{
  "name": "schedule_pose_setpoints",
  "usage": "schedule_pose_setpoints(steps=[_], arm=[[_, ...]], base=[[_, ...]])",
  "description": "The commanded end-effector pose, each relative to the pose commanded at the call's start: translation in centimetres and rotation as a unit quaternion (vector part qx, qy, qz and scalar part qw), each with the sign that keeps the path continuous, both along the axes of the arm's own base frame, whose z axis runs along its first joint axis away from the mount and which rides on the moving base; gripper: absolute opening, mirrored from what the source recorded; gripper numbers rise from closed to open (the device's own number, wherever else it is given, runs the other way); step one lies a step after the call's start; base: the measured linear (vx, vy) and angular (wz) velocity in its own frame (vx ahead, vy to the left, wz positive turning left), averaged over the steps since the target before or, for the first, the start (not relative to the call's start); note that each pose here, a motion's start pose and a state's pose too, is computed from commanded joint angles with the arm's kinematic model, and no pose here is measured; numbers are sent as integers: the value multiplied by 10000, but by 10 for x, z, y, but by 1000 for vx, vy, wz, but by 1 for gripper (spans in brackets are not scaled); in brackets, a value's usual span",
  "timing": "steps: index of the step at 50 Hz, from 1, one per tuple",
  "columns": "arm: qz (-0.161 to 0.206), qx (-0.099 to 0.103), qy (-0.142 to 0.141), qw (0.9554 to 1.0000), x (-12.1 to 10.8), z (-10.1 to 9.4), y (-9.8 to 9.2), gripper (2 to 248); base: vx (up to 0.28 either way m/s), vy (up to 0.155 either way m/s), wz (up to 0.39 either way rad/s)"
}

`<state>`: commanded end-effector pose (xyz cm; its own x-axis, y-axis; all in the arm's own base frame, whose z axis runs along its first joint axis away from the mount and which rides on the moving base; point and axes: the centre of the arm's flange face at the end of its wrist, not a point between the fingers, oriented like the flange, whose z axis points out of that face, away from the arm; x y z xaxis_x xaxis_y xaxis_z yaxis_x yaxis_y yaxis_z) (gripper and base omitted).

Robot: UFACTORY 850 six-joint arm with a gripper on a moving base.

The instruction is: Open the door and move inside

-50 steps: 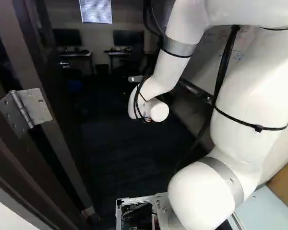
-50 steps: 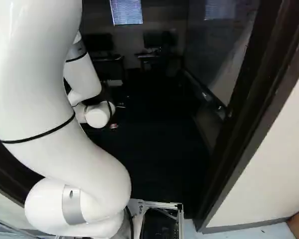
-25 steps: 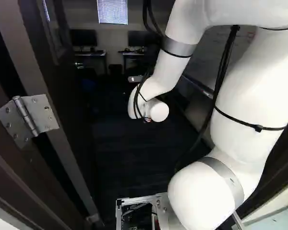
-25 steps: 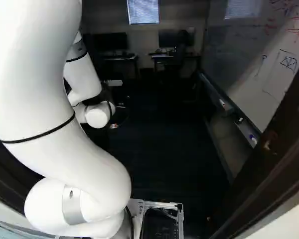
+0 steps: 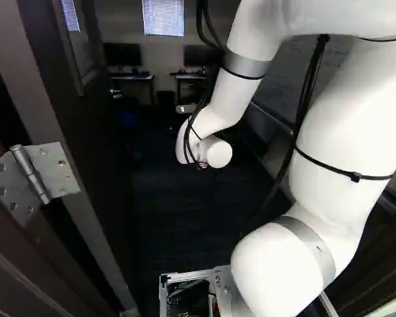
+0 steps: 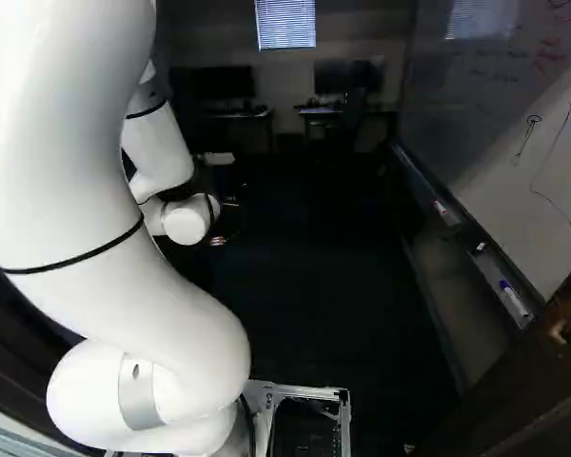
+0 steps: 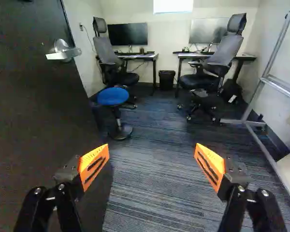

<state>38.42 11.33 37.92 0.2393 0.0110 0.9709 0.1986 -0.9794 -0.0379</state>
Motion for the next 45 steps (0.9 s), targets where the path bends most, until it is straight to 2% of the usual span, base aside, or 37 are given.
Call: schedule_pose_setpoints(steps=[45], arm=[[0, 0, 0, 10000, 0, 0, 0, 247]], base=[[193, -34, -5]])
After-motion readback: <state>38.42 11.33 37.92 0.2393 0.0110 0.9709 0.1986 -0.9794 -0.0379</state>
